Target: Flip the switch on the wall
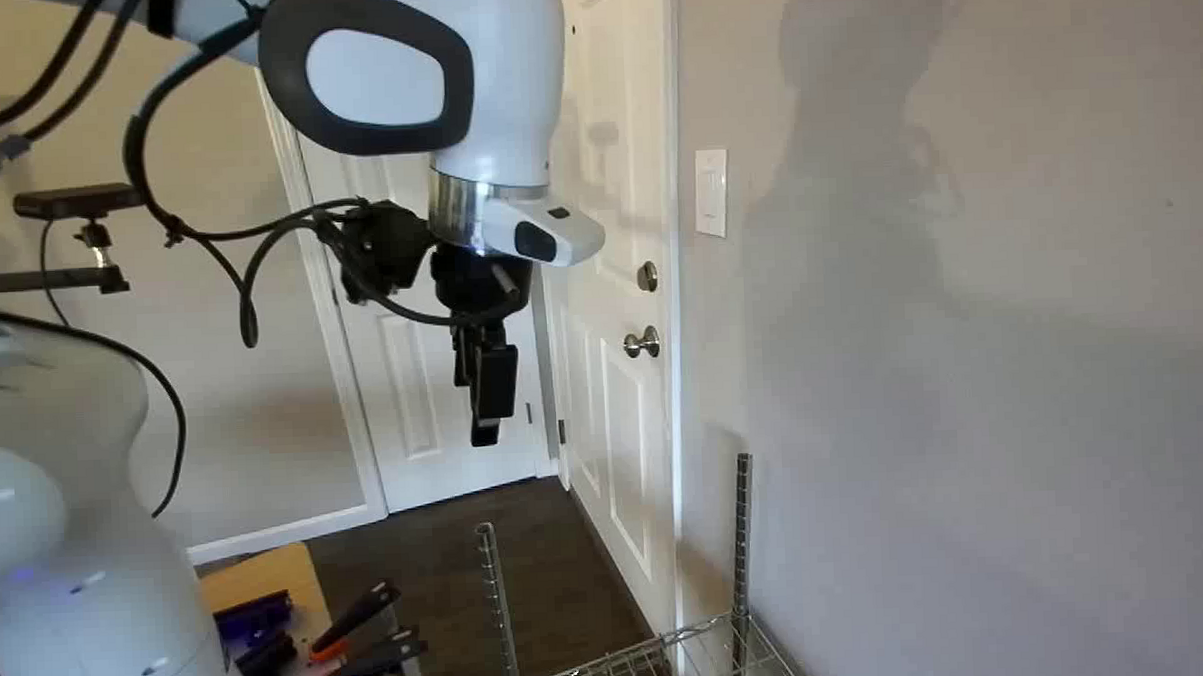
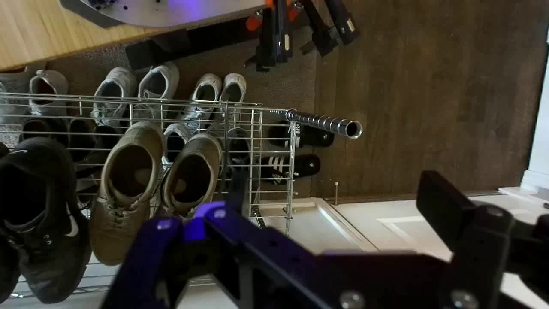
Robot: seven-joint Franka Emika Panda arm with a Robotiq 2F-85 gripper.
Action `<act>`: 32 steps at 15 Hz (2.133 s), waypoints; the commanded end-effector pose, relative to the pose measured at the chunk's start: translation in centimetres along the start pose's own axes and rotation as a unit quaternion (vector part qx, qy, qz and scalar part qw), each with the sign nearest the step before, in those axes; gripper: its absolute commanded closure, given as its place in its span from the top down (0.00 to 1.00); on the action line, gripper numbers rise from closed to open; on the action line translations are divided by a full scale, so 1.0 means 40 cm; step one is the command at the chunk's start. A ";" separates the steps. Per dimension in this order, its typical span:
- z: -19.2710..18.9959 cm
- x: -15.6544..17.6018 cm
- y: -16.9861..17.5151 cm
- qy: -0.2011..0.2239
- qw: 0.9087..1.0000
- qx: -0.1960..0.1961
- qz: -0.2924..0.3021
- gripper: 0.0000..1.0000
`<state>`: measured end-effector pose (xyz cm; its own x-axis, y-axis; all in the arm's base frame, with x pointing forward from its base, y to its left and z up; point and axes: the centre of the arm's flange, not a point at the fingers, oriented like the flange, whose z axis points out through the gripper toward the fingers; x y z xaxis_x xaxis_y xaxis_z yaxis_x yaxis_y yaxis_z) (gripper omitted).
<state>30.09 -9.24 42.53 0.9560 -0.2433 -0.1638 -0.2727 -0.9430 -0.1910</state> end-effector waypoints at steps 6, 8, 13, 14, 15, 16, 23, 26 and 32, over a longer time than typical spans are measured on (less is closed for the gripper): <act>0.000 0.000 0.000 0.000 1.000 0.000 0.000 1.00; 0.000 0.000 0.000 0.000 1.000 0.000 0.000 1.00; 0.000 0.000 0.000 0.000 1.000 0.000 0.000 1.00; 0.000 0.000 0.000 0.000 1.000 0.000 0.000 1.00; 0.000 0.000 0.000 0.000 1.000 0.000 0.000 1.00; 0.000 0.000 0.000 0.000 1.000 0.000 0.000 1.00; -0.014 0.066 -0.099 -0.016 0.997 -0.035 -0.060 1.00; 0.005 0.113 -0.224 -0.034 0.988 -0.066 -0.133 1.00; 0.021 0.239 -0.388 0.027 0.972 -0.096 -0.213 1.00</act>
<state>39.08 2.54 43.31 0.9851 0.1081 -0.1340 0.1002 -0.9929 -0.0643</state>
